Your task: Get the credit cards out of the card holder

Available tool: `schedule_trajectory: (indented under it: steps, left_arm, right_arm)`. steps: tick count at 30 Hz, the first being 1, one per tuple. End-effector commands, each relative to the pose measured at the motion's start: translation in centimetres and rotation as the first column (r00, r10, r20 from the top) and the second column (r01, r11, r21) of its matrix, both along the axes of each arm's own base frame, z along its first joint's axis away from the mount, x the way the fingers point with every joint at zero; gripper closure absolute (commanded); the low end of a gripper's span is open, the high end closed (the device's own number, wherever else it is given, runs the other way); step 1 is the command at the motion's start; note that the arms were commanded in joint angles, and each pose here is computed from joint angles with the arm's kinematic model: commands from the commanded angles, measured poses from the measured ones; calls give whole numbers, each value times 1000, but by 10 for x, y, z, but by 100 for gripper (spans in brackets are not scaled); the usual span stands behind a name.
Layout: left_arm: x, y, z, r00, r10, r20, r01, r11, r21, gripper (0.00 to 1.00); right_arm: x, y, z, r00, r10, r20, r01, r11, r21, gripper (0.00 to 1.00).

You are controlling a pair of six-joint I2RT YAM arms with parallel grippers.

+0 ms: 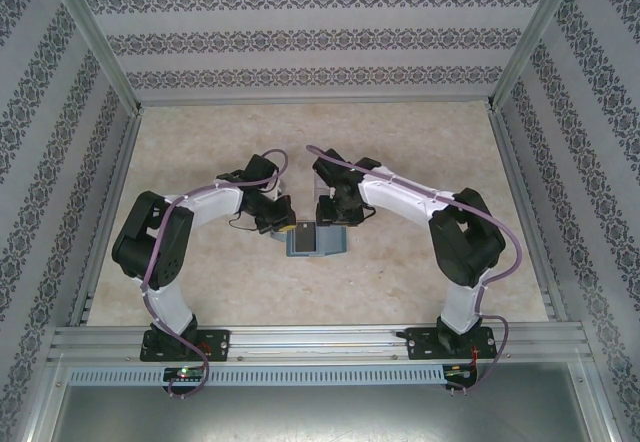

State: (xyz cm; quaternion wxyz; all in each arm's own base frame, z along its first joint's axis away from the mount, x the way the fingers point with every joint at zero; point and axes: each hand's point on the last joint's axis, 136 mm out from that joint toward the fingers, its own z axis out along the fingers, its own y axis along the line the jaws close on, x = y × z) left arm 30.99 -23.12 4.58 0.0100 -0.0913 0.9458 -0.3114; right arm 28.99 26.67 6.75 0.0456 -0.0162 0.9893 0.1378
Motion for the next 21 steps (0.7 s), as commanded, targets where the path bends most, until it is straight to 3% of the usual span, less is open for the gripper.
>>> schedule_trajectory:
  steps: [1, 7, 21]
  left_arm:
    - [-3, -15, 11, 1000, -12, 1, 12, 999, -42, 97]
    - [-9, -19, -2, 999, -21, -25, 20, 999, -38, 97]
    - [-20, -7, -29, 996, -38, -83, 41, 998, 38, 97]
  right_arm:
    - [4, 26, 6, 999, -35, -38, 42, 977, 211, 57]
    - [5, 50, -6, 994, -25, -106, 62, 933, 355, 71]
    - [-1, 51, -41, 985, -28, -167, 82, 942, 325, 71]
